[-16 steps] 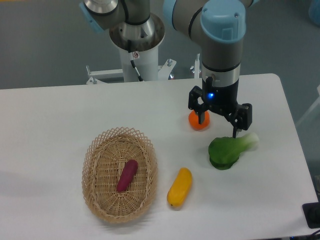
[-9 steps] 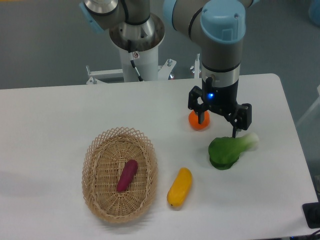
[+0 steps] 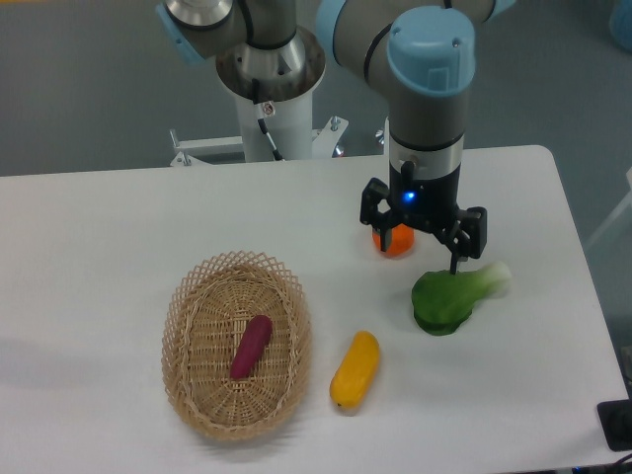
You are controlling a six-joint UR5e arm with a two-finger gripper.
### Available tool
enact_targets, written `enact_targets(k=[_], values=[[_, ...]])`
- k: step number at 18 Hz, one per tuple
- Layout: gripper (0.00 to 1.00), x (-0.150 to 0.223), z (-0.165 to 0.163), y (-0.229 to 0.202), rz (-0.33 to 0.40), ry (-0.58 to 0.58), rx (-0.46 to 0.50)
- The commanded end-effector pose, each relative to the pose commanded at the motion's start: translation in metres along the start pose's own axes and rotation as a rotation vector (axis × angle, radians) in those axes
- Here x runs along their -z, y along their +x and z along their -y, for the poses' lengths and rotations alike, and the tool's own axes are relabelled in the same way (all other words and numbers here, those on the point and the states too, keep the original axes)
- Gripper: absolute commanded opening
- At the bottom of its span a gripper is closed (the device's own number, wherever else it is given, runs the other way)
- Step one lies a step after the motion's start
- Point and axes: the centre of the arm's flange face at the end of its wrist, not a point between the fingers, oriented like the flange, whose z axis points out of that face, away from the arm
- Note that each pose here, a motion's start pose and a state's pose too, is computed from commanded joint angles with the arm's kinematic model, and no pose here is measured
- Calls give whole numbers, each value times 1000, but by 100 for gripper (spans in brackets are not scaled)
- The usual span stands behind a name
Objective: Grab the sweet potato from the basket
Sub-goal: 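Move the open gripper over the basket and lower onto the purple sweet potato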
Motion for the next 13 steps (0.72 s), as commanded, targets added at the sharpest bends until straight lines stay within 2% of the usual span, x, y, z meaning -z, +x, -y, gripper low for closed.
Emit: enact_targets(k=[4, 9, 13], values=[[100, -23, 19, 25, -36, -19, 78], [100, -60, 48, 81, -72, -31, 111], [100, -103, 67, 126, -80, -25, 49]])
